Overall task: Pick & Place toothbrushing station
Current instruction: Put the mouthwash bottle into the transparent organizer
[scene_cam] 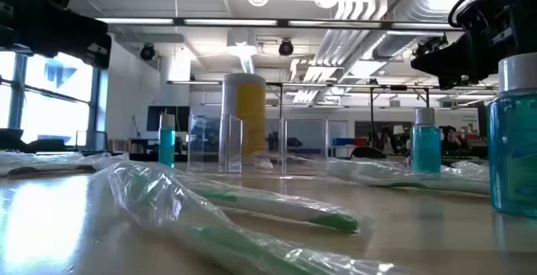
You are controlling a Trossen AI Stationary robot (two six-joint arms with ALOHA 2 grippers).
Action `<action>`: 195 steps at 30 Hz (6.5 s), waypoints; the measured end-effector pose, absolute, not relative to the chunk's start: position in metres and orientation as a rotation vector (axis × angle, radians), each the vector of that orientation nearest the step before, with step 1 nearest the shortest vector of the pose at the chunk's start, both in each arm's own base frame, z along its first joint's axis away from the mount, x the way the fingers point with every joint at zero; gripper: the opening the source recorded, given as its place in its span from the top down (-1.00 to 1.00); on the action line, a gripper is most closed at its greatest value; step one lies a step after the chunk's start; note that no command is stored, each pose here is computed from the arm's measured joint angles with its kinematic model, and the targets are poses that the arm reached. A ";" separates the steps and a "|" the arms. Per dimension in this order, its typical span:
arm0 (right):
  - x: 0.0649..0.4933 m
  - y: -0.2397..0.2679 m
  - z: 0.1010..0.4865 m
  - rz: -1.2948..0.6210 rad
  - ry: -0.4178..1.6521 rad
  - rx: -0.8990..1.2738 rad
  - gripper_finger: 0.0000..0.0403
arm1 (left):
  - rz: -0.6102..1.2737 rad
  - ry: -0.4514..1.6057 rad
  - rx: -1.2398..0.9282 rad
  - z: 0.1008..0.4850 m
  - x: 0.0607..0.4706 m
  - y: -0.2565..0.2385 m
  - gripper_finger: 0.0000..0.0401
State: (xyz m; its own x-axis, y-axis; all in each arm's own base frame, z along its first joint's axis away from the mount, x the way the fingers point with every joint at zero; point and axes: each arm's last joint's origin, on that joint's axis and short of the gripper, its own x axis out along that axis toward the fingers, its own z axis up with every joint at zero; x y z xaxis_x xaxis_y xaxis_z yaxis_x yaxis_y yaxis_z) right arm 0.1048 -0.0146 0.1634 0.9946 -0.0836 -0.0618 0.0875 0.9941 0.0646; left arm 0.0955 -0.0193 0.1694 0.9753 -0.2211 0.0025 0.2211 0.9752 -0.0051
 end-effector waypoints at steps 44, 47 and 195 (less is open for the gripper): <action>0.140 0.022 0.227 0.153 0.153 0.065 0.52 | -0.223 -0.002 -0.005 0.169 0.096 -0.019 0.98; 0.148 0.030 0.227 0.168 0.245 0.047 0.25 | -0.223 -0.002 -0.005 0.169 0.096 -0.019 0.98; 0.347 0.032 0.293 -0.090 0.838 -0.073 0.60 | -0.223 0.010 -0.102 0.169 0.096 -0.019 0.98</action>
